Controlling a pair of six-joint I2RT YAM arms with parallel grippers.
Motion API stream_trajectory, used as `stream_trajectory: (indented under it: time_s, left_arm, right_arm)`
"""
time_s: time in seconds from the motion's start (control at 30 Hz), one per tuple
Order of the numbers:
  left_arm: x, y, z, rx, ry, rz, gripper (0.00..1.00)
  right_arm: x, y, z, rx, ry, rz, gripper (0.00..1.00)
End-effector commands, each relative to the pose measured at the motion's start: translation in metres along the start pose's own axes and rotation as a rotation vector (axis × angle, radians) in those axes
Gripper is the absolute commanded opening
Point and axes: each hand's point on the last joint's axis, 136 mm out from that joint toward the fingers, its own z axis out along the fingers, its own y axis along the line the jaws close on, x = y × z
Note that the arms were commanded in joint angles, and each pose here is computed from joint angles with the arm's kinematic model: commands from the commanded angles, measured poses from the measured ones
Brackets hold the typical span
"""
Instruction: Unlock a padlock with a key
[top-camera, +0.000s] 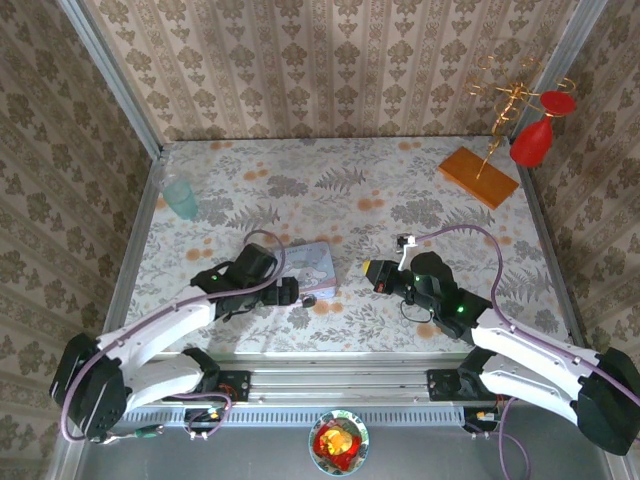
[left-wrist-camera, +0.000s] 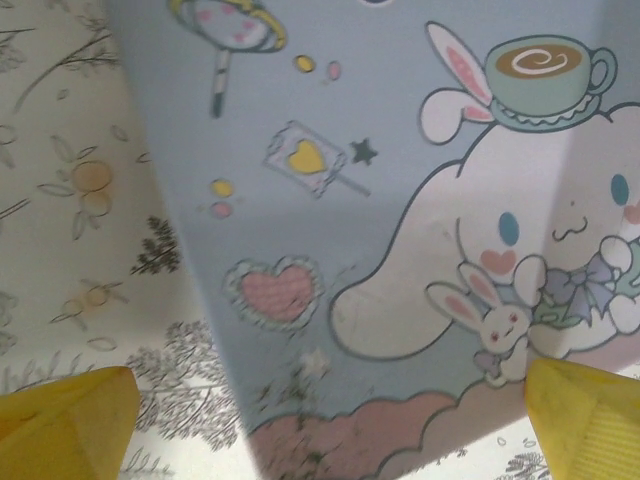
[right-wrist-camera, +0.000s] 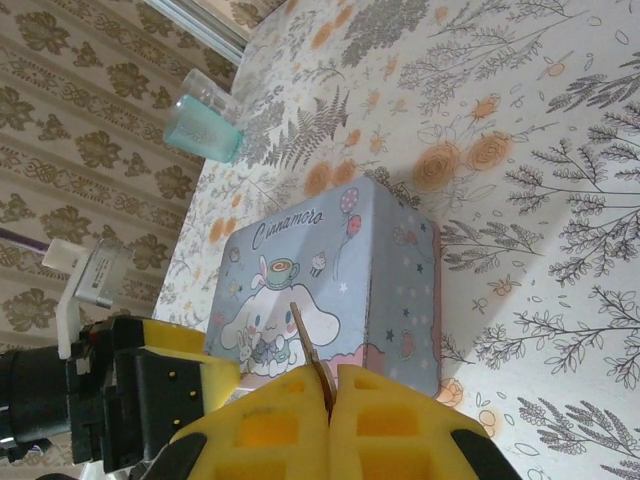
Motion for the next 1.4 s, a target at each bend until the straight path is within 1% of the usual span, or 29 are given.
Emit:
stream_trajectory:
  time_s: [0.0, 0.23, 0.33, 0.5, 0.57, 0.67, 0.77, 0.83, 0.97, 1.07, 1.17, 1.27, 1.37]
  left_arm:
    - [-0.008, -0.012, 0.011, 0.028, -0.023, -0.019, 0.99]
    - [-0.031, -0.015, 0.037, -0.030, -0.054, -0.026, 0.98]
    - [-0.048, -0.026, 0.049, -0.007, -0.075, -0.013, 0.98]
    - [-0.081, -0.032, 0.068, -0.025, -0.097, 0.021, 0.98]
    - [-0.092, -0.034, 0.069, -0.020, -0.105, 0.034, 0.98]
    - [-0.102, -0.041, 0.054, -0.040, -0.126, 0.095, 0.98]
    - [-0.098, -0.044, 0.031, -0.077, -0.150, 0.150, 0.98]
    - [-0.090, -0.042, 0.016, -0.095, -0.164, 0.155, 0.98]
    - [-0.058, -0.051, 0.001, -0.039, -0.172, 0.141, 0.98]
    - [-0.037, -0.062, 0.001, 0.044, -0.185, 0.113, 0.98]
    - [-0.024, -0.068, 0.008, 0.123, -0.191, 0.045, 0.96]
    - [-0.021, -0.076, 0.013, 0.172, -0.203, -0.017, 0.94]
    - [-0.023, -0.089, 0.023, 0.191, -0.200, -0.013, 0.94]
  right_arm:
    - [-0.004, 0.002, 0.000, 0.011, -0.016, -0.015, 0.00]
    - [-0.004, 0.001, 0.000, 0.021, -0.014, -0.004, 0.00]
    - [-0.004, 0.001, -0.001, 0.025, -0.009, -0.006, 0.00]
    - [-0.005, 0.000, -0.004, 0.036, -0.009, -0.006, 0.00]
    - [-0.006, -0.001, -0.005, 0.040, -0.014, -0.006, 0.00]
    - [-0.004, -0.004, -0.008, 0.047, -0.015, -0.007, 0.00]
    - [-0.002, -0.007, -0.010, 0.050, -0.020, 0.000, 0.00]
    - [-0.001, -0.010, -0.011, 0.051, -0.024, 0.008, 0.00]
    - [0.001, -0.011, -0.011, 0.045, -0.030, 0.023, 0.00]
    - [0.003, -0.012, -0.011, 0.041, -0.028, 0.029, 0.00]
    - [0.004, -0.013, -0.010, 0.041, -0.026, 0.031, 0.00]
    - [0.005, -0.012, -0.011, 0.040, -0.021, 0.031, 0.00]
    - [0.007, -0.014, -0.010, 0.043, -0.017, 0.033, 0.00]
